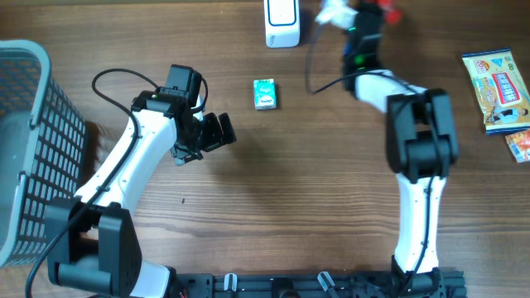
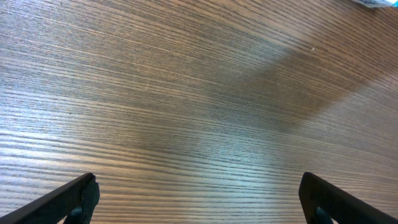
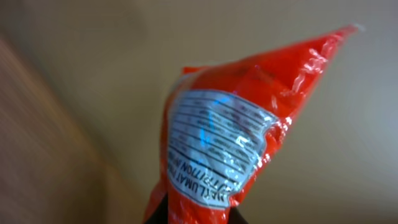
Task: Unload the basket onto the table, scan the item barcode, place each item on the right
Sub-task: 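Carry the red bag right and drop it at the table's right edge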
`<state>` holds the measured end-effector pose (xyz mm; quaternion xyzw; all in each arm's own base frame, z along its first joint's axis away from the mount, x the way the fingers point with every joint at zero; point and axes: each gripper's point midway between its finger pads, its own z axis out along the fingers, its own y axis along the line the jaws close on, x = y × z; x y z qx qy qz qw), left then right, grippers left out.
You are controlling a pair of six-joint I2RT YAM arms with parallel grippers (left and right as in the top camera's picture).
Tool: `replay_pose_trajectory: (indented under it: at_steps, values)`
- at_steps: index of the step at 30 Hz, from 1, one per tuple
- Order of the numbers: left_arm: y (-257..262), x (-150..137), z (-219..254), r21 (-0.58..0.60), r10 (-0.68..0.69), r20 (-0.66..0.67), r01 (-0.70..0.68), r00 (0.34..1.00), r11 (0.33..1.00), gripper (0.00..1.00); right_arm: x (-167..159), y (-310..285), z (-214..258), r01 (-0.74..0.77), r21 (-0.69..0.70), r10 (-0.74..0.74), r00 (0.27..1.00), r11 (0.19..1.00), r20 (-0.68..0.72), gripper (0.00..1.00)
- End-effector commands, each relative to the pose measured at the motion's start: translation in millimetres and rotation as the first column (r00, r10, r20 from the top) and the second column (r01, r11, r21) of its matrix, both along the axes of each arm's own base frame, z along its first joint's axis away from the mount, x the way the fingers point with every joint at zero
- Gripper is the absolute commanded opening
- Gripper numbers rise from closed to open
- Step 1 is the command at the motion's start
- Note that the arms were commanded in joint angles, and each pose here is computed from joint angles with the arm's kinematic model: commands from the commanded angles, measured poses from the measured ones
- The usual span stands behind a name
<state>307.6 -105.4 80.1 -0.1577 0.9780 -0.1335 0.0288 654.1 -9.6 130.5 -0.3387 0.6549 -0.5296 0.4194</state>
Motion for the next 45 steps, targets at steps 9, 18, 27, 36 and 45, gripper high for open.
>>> replay_pose_trajectory:
  at_steps: [9, 18, 27, 36, 45]
  values:
    - [1.4, 4.3, 6.1, 0.007, 0.008, 0.022, -0.008, 1.000, 1.000, 1.00, -167.6, -277.4, -76.5, 0.865, 0.218, -0.862, 0.486, 0.451, -0.145, 0.04]
    - [1.4, 4.4, 6.1, 0.007, 0.008, 0.023, -0.008, 1.000, 1.000, 1.00, -171.6, -271.9, -77.3, 0.872, 0.236, -0.874, 0.467, 0.429, -0.137, 0.48]
    - [1.4, 4.4, 6.1, 0.007, 0.008, 0.023, -0.008, 1.000, 1.000, 1.00, -146.8, -177.9, -144.1, 0.771, 0.373, -0.620, 0.637, 0.516, -0.459, 1.00]
    - [1.4, 4.4, 6.1, 0.007, 0.008, 0.023, -0.008, 1.000, 1.000, 1.00, -157.3, -127.0, -114.2, 0.679, 0.734, -0.270, 0.710, 0.021, -0.650, 1.00]
    - [1.4, 4.4, 6.1, 0.007, 0.008, 0.023, -0.008, 1.000, 1.000, 1.00, -183.4, -70.7, 58.0, 0.458, 0.855, -0.077, 0.870, -0.242, -0.487, 1.00]
